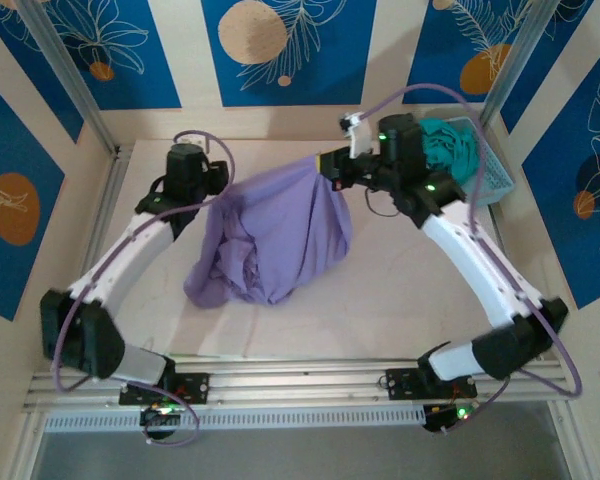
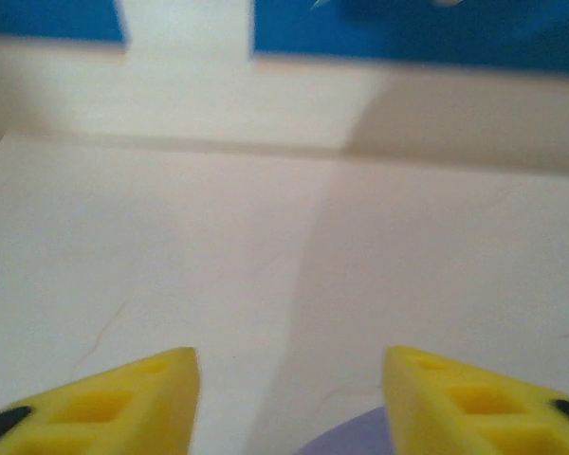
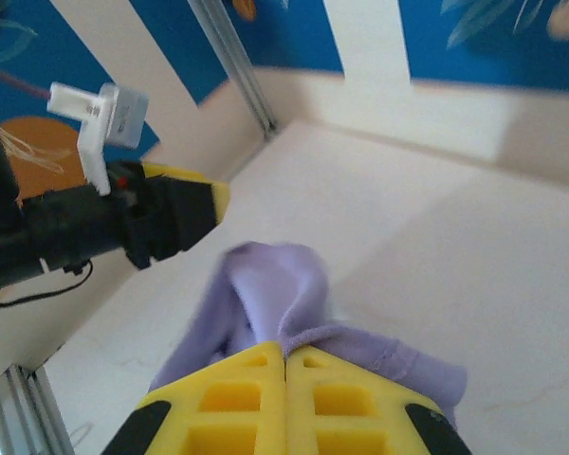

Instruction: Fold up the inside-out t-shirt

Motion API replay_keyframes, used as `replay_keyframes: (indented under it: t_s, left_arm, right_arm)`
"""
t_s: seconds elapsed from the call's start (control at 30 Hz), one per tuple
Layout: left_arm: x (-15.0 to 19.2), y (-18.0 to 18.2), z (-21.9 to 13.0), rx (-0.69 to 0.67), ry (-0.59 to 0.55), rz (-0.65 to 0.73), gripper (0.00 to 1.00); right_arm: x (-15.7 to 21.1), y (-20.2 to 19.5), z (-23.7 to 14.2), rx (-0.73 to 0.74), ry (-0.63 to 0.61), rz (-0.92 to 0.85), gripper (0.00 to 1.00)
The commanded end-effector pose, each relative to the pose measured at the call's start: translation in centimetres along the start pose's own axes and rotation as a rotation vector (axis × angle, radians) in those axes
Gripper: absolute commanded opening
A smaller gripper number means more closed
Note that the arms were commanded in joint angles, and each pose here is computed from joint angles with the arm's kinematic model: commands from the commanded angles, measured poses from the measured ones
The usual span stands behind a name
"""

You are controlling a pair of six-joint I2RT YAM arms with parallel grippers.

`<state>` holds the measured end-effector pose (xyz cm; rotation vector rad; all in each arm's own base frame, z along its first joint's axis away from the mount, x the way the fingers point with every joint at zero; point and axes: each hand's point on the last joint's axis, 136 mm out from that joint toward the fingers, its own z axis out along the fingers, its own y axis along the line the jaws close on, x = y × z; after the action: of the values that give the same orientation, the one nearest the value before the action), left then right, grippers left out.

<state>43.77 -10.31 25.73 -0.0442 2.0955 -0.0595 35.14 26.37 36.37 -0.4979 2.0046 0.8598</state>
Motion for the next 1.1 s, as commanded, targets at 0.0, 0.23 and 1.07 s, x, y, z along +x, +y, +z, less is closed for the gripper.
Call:
replay_keyframes:
  t_s: [0.0,0.23,1.07]
  left_arm:
    - [2.3,1.6,-2.9,-0.079,0.077,0.1,0.66]
    - [14.3,-3.7,-7.0,0.299,0.239,-0.039,0.79]
    - [-11.4,-0.8,-20.1,0.178,-0.469,-0.079,0.0]
  right_arm:
    - [2.2,1.3,2.9,-0.081,0.062,0.072,0.0]
    - [5.1,-2.3,4.6,-0.015,0.133,0.134,0.0]
    - [-11.4,-4.1,-19.1,0.332,-0.474,-0.103,0.0]
